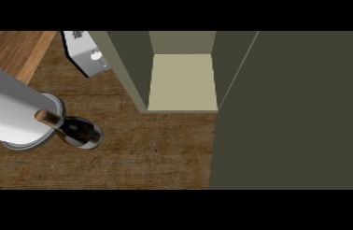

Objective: Pick up the wine, place it into the cabinet and close the cabinet

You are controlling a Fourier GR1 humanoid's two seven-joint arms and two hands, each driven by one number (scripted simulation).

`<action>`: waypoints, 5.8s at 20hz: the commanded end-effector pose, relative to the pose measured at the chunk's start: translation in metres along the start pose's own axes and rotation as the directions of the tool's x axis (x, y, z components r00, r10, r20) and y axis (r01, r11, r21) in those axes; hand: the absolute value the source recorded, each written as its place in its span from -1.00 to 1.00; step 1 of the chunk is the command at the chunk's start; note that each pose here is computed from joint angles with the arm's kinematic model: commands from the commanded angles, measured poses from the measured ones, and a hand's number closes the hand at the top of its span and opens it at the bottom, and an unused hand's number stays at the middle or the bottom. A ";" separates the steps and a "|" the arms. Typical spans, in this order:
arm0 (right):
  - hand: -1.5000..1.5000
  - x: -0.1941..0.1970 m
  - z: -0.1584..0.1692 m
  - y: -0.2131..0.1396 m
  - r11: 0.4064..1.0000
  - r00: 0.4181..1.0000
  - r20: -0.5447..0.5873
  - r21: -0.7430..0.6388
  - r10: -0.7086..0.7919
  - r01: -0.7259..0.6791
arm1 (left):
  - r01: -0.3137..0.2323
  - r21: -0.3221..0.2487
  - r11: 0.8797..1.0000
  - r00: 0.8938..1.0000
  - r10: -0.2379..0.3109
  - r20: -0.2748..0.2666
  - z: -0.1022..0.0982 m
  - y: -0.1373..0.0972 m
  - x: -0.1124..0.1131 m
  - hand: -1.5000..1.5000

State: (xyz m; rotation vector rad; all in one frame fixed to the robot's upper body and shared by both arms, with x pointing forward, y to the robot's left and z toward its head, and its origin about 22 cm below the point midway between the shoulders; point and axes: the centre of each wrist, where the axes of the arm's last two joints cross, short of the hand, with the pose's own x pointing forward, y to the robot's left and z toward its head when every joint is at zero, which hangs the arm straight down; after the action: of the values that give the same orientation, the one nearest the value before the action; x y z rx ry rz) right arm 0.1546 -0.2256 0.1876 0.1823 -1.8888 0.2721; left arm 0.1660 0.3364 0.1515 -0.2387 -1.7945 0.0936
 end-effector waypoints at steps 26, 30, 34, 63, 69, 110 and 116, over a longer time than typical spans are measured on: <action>-1.00 0.043 0.012 0.002 0.999 0.998 0.062 0.042 -0.031 0.028 | 0.018 0.067 0.998 0.994 -0.011 -0.105 -0.016 0.081 -0.132 -1.00; -1.00 0.038 0.019 0.013 0.999 0.997 0.059 0.025 -0.044 0.043 | 0.027 0.074 0.997 0.991 -0.017 -0.133 -0.022 0.077 -0.147 -1.00; -1.00 0.049 0.020 0.009 0.999 0.998 0.053 0.033 -0.043 0.041 | 0.021 0.064 0.998 0.989 -0.012 -0.146 -0.011 0.081 -0.163 -1.00; -1.00 0.042 0.015 0.001 0.999 0.998 0.058 0.029 -0.018 0.016 | 0.005 0.031 1.000 0.988 0.000 -0.157 -0.004 0.083 -0.248 -1.00; -1.00 0.035 0.011 0.000 0.999 0.997 0.069 0.036 -0.017 0.014 | -0.035 0.010 0.999 0.982 0.036 -0.185 -0.025 0.090 -0.251 -1.00; -1.00 0.032 0.008 0.009 0.999 0.998 0.052 0.030 -0.038 0.036 | 0.158 0.116 0.981 0.970 -0.176 0.165 -0.006 0.021 -0.217 1.00; -1.00 0.023 0.011 0.001 0.999 0.997 0.056 0.012 -0.044 0.043 | 0.062 0.015 0.998 0.989 -0.063 0.131 -0.021 -0.018 -0.178 1.00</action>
State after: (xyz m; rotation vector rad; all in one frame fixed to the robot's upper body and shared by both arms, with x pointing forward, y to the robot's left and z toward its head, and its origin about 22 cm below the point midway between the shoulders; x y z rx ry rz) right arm 0.1583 -0.2228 0.2052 0.1642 -1.8927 0.2702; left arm 0.2206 0.2939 -0.0392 -0.1148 -1.9367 0.0827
